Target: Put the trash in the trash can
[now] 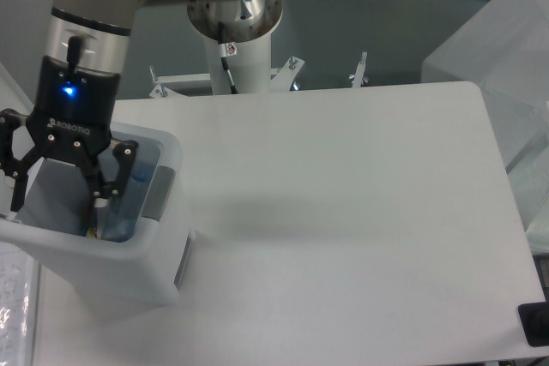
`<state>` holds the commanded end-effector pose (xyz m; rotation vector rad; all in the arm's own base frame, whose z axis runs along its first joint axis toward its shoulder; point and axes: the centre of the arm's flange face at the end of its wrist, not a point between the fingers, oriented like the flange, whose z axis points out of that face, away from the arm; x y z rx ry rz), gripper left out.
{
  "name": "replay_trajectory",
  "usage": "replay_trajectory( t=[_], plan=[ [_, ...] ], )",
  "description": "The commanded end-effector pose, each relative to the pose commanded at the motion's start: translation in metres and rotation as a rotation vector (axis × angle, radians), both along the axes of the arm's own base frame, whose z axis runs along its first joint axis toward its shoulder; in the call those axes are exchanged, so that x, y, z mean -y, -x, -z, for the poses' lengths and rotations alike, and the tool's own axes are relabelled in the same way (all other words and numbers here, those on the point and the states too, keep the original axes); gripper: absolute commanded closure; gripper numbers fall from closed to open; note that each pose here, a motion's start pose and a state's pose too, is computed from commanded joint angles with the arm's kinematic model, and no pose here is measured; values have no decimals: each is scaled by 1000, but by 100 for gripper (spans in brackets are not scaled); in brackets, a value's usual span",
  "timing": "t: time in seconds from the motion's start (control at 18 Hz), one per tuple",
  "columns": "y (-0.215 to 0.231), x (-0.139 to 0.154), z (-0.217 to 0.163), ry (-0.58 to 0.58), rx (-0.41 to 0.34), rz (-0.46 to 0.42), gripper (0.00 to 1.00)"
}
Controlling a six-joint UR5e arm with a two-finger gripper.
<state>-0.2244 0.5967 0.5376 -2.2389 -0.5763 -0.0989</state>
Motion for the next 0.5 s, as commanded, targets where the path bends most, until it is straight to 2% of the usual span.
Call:
replay_trajectory(
  t=[0.11, 0.28, 0.39, 0.5],
  plan=[
    [39, 15, 0, 7, -37, -37, 0],
    [104, 41, 14, 55, -127, -43, 0],
    [122, 52, 10, 72, -175, -44, 0],
    [132, 61, 14, 133, -255, -41, 0]
  ],
)
